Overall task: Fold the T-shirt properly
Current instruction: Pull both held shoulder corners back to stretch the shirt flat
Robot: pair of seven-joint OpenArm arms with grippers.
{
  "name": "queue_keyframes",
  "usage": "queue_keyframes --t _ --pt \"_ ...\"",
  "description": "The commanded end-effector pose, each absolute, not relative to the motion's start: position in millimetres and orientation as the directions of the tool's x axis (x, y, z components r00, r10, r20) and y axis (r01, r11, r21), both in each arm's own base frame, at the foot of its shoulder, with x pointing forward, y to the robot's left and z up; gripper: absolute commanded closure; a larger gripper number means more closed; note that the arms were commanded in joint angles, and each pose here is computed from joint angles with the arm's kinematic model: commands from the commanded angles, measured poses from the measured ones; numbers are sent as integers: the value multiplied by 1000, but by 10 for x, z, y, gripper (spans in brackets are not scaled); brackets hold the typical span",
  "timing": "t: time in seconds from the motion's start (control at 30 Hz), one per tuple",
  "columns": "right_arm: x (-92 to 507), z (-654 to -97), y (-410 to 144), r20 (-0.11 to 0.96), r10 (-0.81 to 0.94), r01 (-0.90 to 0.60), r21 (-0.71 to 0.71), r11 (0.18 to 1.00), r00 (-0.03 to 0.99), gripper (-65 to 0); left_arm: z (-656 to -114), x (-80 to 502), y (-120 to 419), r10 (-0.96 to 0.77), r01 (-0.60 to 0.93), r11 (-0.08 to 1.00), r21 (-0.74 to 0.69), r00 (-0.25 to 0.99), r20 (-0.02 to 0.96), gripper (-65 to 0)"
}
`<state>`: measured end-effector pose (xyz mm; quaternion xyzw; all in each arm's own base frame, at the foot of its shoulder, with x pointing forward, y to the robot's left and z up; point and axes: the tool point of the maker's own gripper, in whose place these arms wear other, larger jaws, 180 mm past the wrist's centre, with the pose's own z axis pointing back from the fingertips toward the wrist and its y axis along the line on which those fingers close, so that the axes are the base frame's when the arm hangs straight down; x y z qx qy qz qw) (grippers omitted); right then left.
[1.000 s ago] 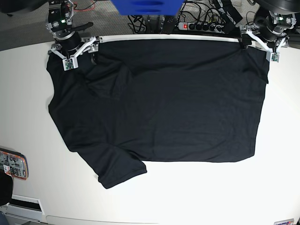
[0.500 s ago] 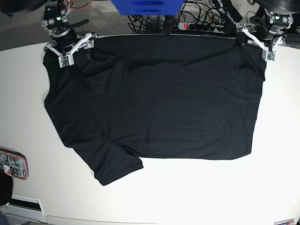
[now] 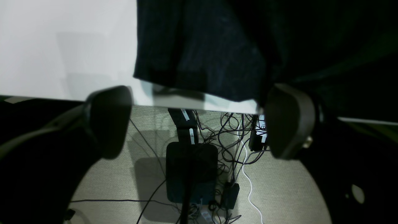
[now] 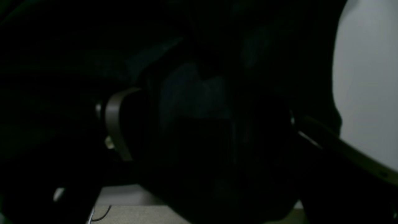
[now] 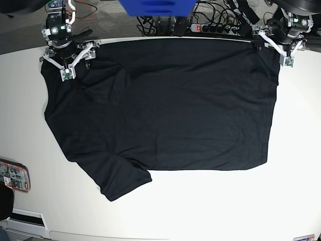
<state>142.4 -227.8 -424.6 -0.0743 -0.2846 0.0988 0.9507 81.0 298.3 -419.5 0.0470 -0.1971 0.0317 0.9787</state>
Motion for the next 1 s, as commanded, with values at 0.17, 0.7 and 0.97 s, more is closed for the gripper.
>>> queue_keyframes --t 0.17,0.7,0.97 --pt "1377 -4196 -2394 491 260 -150 -252 956 831 -511 -4128 828 3054 27 -77 991 109 917 398 -650" --pt "1467 -4065 -2349 526 270 -152 -258 954 806 -511 -3724 1006 3089 4 -101 981 167 867 499 -650" --pt "1541 -4014 -2340 548 279 -154 -263 952 789 -511 -3681 1095 3068 -3 -98 982 162 847 531 -650"
